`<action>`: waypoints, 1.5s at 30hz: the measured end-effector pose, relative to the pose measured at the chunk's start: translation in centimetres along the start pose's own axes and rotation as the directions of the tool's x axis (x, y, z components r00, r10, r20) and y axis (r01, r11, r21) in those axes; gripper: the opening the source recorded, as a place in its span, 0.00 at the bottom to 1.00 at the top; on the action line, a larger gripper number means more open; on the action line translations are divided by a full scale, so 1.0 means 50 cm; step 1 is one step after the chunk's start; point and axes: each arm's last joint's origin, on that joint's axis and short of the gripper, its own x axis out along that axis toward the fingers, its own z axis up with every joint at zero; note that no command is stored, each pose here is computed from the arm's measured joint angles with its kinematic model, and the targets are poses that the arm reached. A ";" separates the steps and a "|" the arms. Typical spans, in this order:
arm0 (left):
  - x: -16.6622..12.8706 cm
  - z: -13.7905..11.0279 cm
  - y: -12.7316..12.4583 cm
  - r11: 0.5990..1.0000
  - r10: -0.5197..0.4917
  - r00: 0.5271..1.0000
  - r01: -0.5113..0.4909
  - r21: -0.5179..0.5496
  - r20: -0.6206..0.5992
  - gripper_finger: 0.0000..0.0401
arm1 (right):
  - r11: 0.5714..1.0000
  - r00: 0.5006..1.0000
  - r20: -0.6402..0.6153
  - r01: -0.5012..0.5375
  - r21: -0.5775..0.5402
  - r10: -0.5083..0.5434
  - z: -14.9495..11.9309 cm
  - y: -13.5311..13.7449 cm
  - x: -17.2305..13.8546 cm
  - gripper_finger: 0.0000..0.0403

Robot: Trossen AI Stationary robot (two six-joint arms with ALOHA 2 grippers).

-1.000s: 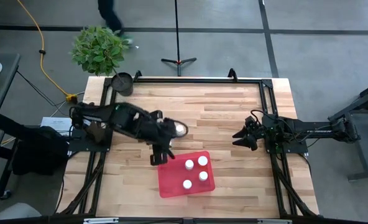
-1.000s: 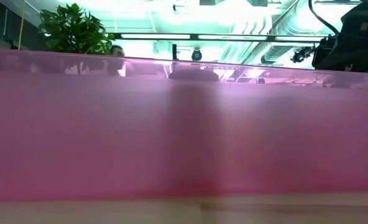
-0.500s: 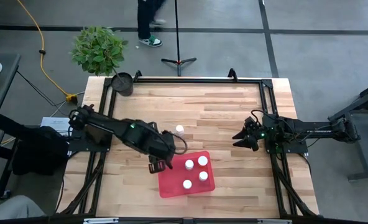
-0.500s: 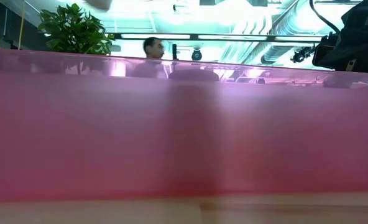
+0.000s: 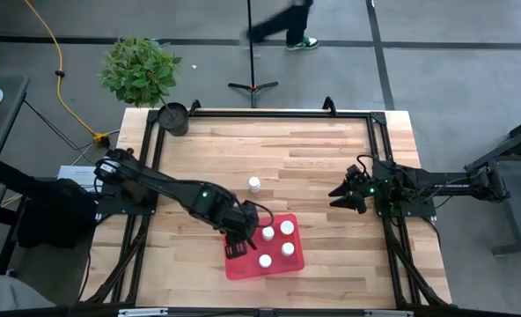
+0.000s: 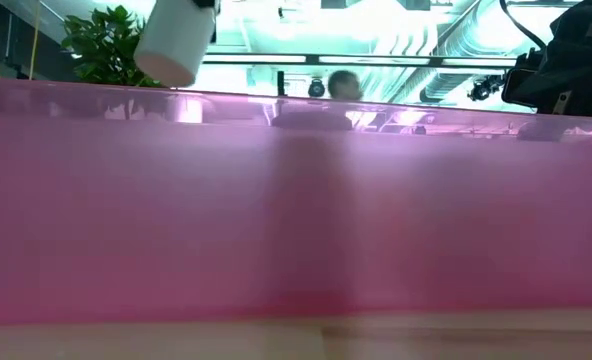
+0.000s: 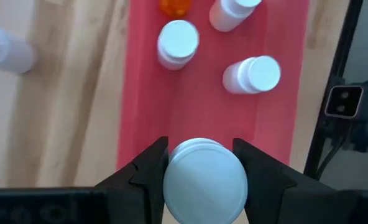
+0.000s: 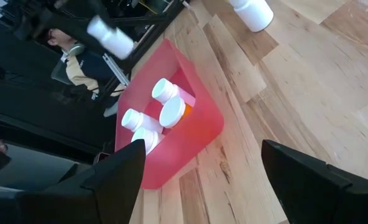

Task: Pick and place pill bottles into a basket
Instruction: Put the white pill bottle into the red bin

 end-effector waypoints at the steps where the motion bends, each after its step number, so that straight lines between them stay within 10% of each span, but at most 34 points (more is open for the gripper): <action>1: 0.010 -0.001 -0.001 1.000 -0.013 1.000 0.013 -0.004 0.007 0.47 | 1.000 1.000 0.000 0.000 0.000 0.000 0.000 0.000 0.000 0.77; 45: 0.194 -0.099 -0.029 0.963 -0.037 0.961 0.108 -0.246 0.275 0.47 | 1.000 1.000 0.008 -0.003 0.016 0.003 0.001 0.001 0.000 0.77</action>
